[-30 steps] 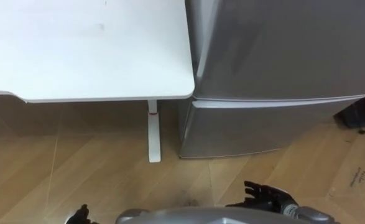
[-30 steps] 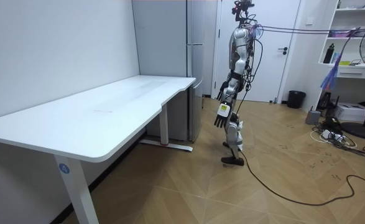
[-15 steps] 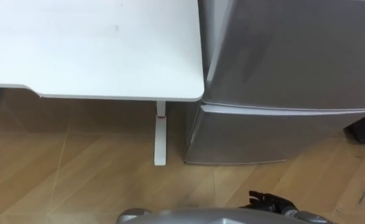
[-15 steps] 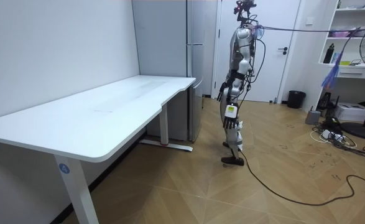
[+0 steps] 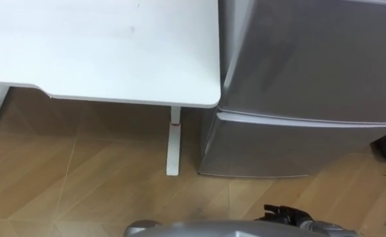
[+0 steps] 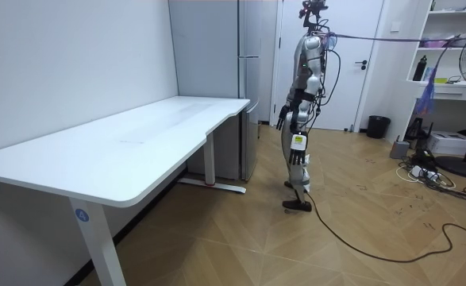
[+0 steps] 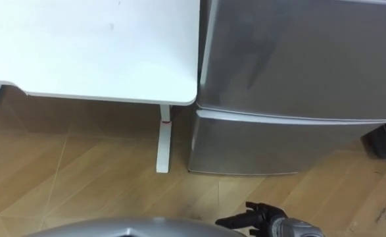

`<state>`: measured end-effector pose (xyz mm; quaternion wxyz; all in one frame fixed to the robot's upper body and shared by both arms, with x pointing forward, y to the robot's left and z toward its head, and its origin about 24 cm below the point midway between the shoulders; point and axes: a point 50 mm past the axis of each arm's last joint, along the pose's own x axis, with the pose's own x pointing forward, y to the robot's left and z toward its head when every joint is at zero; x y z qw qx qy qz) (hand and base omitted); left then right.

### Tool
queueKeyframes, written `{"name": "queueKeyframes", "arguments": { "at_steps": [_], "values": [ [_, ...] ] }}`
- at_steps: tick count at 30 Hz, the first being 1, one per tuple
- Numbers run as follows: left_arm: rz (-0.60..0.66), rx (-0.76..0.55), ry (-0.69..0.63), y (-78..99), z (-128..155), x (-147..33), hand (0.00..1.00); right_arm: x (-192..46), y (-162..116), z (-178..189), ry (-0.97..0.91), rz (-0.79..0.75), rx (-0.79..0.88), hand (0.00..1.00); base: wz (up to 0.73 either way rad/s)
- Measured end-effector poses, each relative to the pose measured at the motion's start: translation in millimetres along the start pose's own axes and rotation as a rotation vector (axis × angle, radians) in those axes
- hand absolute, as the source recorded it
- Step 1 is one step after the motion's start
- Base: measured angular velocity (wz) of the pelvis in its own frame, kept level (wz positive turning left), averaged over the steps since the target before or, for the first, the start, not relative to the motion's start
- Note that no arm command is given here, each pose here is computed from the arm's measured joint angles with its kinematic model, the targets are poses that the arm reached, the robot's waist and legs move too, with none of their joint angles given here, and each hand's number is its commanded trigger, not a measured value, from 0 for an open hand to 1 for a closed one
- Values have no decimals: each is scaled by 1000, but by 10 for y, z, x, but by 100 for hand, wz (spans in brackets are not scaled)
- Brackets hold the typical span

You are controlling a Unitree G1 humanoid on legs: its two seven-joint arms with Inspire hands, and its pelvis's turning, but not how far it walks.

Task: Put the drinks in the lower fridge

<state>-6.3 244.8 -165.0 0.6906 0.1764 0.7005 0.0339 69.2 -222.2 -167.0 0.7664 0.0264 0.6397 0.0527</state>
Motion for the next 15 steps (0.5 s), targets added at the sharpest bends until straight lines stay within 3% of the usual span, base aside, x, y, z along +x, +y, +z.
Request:
{"name": "queueKeyframes", "arguments": {
  "at_steps": [15],
  "values": [
    [-26, 27, -7, -3, 33, 1, 0, -4, -16, -149, 10, -54, 117, 0, 1]
  ]
}}
